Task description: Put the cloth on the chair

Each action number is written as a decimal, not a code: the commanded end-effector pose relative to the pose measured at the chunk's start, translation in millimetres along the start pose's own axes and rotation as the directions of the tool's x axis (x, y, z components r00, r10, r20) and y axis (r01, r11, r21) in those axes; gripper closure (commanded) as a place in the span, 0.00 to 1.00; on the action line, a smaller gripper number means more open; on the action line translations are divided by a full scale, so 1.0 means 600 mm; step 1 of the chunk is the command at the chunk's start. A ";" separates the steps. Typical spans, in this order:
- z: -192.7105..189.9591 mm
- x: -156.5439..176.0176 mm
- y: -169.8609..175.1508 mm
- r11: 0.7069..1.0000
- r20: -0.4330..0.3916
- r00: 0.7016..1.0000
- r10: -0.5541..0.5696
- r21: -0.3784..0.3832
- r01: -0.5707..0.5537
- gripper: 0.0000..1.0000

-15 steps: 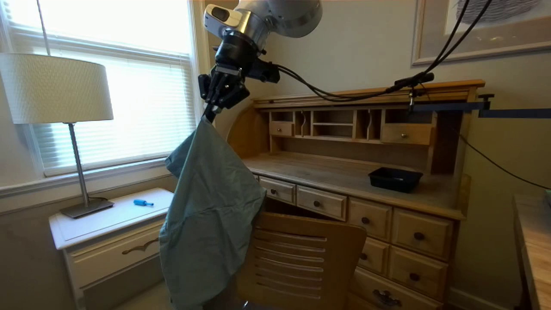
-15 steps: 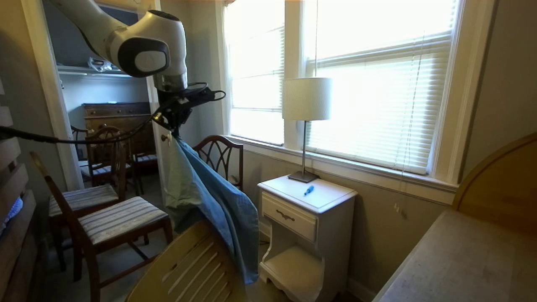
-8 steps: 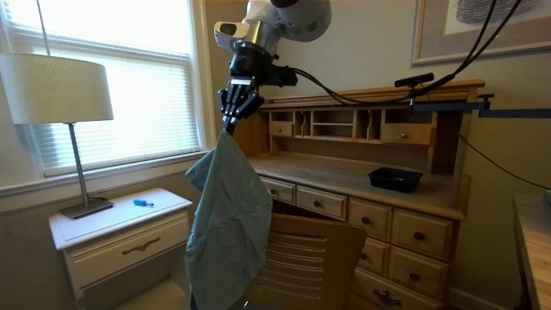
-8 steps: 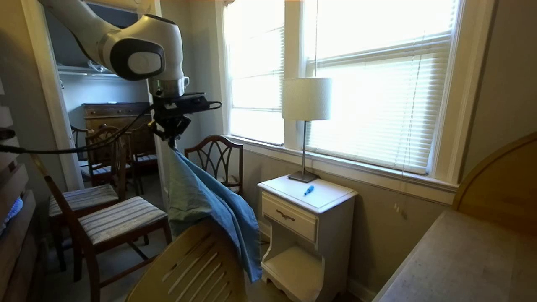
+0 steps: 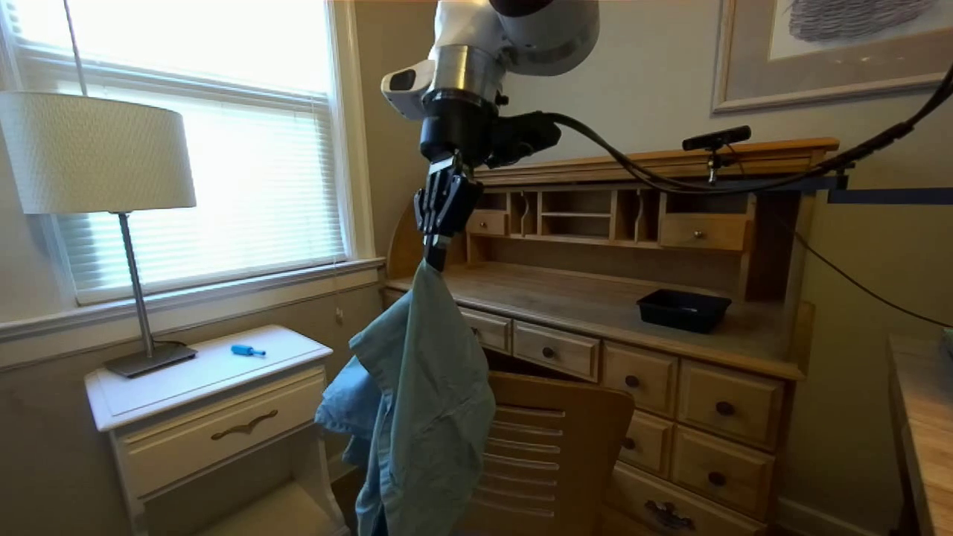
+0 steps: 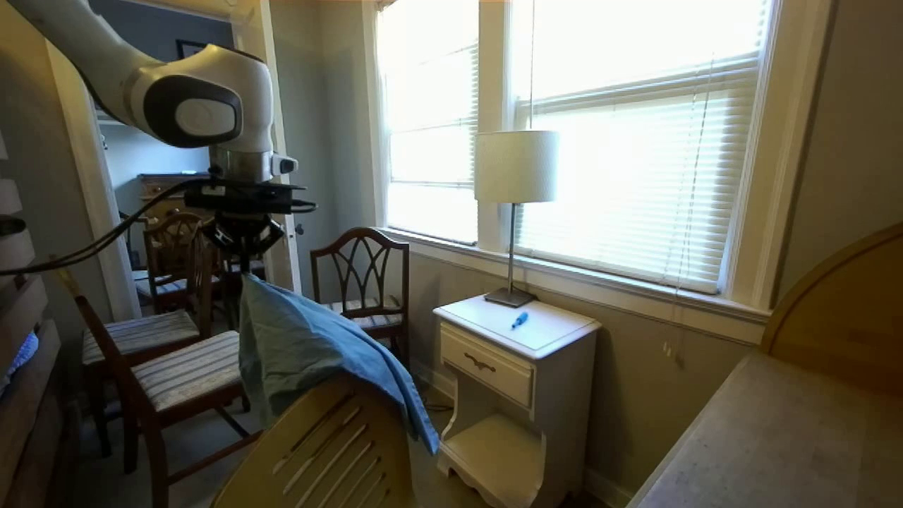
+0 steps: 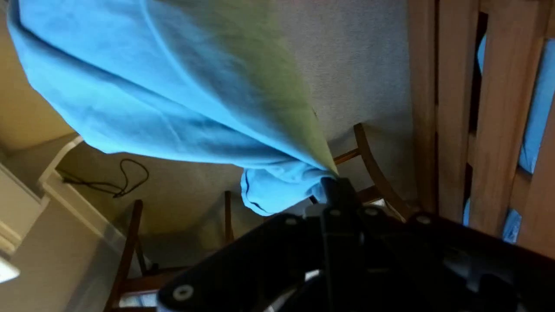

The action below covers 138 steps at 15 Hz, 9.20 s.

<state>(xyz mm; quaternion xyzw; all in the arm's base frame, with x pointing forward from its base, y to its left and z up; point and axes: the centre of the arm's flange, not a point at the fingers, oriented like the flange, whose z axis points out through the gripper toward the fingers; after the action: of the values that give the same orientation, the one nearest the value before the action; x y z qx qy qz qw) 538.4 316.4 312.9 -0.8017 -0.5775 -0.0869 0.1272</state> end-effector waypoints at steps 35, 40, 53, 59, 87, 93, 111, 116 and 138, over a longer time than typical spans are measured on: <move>-0.009 -0.241 -0.013 0.356 0.015 0.367 0.930 -0.280 -0.891 1.00; 0.000 -0.235 0.006 0.353 0.033 0.359 0.933 -0.281 -0.892 1.00; -0.045 -0.354 0.095 -0.333 -0.342 -0.197 0.919 -0.406 -0.851 1.00; -0.074 -0.452 0.129 -0.628 -0.469 -0.460 0.754 -0.309 -0.714 1.00; -0.172 -0.261 0.400 -0.829 -0.721 -0.692 0.024 0.372 -0.417 1.00; -0.142 -0.285 0.375 -0.868 -0.700 -0.706 0.107 0.281 -0.410 0.99; -0.143 0.000 0.294 -0.415 -0.648 -0.514 0.562 0.317 -0.853 1.00; -0.134 0.008 0.267 -0.411 -0.615 -0.526 0.587 0.333 -0.848 1.00; -0.090 -0.096 0.307 -0.697 0.073 -0.730 0.679 0.376 -0.611 1.00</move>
<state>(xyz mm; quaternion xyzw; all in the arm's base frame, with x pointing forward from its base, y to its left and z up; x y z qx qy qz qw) 692.4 212.4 325.5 -0.7916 0.5307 -0.0578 0.2973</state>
